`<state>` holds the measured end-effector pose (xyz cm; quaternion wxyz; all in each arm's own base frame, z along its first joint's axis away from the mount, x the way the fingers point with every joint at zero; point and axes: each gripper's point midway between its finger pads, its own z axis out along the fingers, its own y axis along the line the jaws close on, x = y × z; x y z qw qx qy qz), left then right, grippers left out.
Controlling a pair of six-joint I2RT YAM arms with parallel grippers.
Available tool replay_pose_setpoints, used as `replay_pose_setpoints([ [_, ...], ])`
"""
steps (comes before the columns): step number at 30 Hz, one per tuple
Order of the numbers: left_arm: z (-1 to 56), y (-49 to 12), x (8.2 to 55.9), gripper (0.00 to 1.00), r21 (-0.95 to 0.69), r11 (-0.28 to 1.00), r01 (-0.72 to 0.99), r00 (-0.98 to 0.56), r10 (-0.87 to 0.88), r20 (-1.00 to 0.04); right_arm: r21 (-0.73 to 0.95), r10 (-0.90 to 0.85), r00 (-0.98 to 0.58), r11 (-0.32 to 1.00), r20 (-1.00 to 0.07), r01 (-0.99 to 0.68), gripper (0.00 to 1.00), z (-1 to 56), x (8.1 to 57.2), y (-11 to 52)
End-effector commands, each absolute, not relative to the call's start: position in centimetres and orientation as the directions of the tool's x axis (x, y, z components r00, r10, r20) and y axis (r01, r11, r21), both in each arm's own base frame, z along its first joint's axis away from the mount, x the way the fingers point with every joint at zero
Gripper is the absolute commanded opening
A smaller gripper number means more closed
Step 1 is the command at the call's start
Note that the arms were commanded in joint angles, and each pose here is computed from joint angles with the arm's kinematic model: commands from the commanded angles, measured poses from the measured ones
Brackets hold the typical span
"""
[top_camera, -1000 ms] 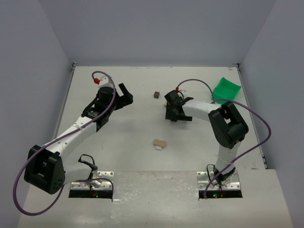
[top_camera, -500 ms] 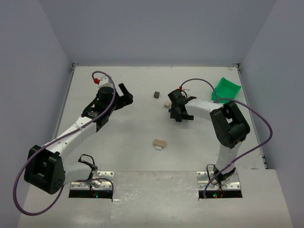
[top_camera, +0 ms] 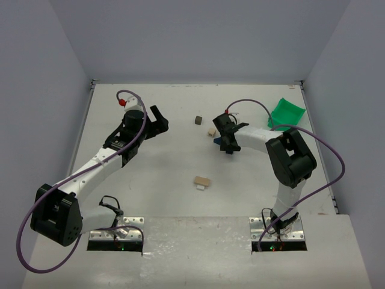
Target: Build the wood block tower
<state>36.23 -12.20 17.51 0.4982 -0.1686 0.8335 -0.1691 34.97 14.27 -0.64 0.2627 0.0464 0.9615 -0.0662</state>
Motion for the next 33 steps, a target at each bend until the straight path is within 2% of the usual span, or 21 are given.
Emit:
replay_pose_setpoints([
  [1,19.4,-12.0,36.7,1.00,-0.468,0.880,-0.089,-0.388,-0.463,-0.797,-0.089,0.066,-0.838,0.987,-0.541,0.135,0.32,-0.4,36.1,14.2],
  [9,19.4,-12.1,36.7,1.00,-0.470,0.878,-0.085,-0.389,-0.464,-0.796,-0.093,0.058,-0.816,0.986,-0.575,0.136,0.13,0.8,36.2,13.8],
  [13,19.6,-12.2,36.7,1.00,-0.472,0.878,-0.082,-0.390,-0.464,-0.795,-0.089,-0.030,-0.790,0.996,-0.613,0.031,0.02,2.8,36.6,14.2],
  [16,19.6,-12.1,36.6,1.00,-0.474,0.877,-0.083,-0.388,-0.466,-0.795,-0.117,-0.149,-0.730,0.989,-0.667,-0.095,0.00,5.0,36.9,14.3],
  [19,19.8,-12.1,36.4,1.00,-0.477,0.875,-0.079,-0.387,-0.468,-0.794,-0.108,-0.278,-0.627,0.949,-0.728,-0.295,0.00,7.3,35.8,15.5],
  [21,20.0,-12.1,36.3,1.00,-0.482,0.873,-0.074,-0.382,-0.471,-0.795,-0.054,-0.343,-0.516,0.868,-0.785,-0.494,0.00,9.7,33.9,18.0],
  [24,20.1,-12.3,36.1,1.00,-0.487,0.871,-0.062,-0.384,-0.471,-0.794,-0.077,-0.474,-0.373,0.693,-0.797,-0.717,0.00,10.3,29.9,20.2],
  [30,20.3,-12.1,35.7,1.00,-0.487,0.871,-0.065,-0.384,-0.472,-0.794,-0.113,-0.625,-0.225,0.453,-0.748,-0.884,0.00,10.7,23.5,24.0],
  [33,20.7,-11.9,35.2,1.00,-0.492,0.868,-0.062,-0.374,-0.477,-0.795,-0.098,-0.678,-0.206,0.381,-0.705,-0.919,0.01,9.9,21.1,25.8],
])
